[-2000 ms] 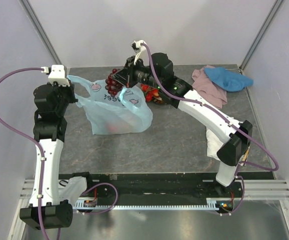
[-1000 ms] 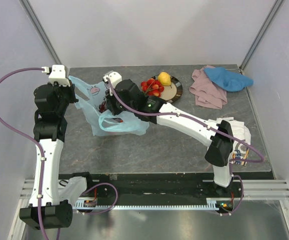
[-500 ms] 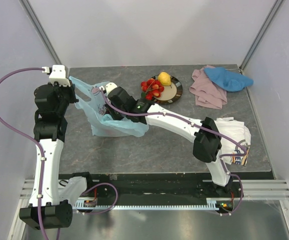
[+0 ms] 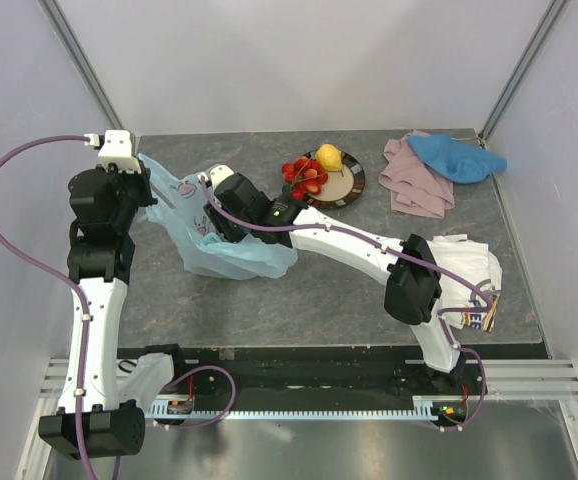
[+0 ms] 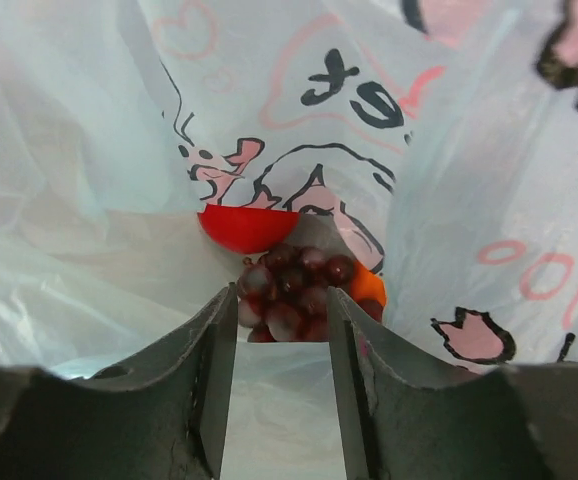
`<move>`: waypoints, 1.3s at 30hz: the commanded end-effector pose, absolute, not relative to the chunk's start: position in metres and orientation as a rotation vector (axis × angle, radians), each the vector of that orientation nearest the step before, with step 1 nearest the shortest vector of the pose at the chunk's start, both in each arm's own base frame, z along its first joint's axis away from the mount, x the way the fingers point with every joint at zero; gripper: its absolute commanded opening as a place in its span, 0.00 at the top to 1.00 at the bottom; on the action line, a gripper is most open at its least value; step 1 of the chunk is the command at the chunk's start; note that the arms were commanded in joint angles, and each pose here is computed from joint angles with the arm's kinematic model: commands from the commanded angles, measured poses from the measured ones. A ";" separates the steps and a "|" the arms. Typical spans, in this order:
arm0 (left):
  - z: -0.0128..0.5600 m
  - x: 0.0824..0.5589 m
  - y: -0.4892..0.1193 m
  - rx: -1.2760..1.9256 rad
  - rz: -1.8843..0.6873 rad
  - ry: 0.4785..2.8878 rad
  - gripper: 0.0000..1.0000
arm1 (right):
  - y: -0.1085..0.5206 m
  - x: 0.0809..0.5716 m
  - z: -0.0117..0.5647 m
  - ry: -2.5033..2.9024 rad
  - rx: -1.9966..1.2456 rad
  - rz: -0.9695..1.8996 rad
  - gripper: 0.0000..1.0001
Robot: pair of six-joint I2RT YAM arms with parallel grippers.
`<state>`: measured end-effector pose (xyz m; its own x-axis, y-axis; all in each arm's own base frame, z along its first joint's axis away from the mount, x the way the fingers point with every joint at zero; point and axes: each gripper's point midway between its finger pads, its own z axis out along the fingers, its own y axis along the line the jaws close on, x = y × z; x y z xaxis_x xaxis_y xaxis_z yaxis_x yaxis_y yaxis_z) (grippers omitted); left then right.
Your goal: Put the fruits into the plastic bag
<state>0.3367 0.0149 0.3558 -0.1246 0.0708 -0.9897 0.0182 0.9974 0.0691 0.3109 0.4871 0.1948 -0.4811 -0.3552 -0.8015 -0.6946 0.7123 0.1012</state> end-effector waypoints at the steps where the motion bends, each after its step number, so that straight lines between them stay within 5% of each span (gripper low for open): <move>1: 0.371 0.337 0.012 0.115 0.060 1.634 0.98 | 0.490 0.311 0.242 2.020 -0.761 0.608 0.51; 10: 0.371 0.337 0.011 0.117 0.060 1.633 0.98 | 0.501 0.290 0.273 1.927 -0.814 0.791 0.49; 15: 0.371 0.337 0.013 0.108 0.070 1.635 0.98 | 0.500 0.239 0.373 1.624 -0.859 1.148 0.42; 23: 0.370 0.338 0.013 0.105 0.065 1.640 0.98 | 0.446 0.222 0.450 1.403 -0.753 1.174 0.38; 31: 0.369 0.339 0.013 0.104 0.066 1.643 0.98 | 0.356 0.345 0.416 1.603 -0.386 0.972 0.37; 39: 0.365 0.341 0.014 0.107 0.067 1.656 0.98 | 0.305 0.458 0.288 1.951 -0.211 0.617 0.36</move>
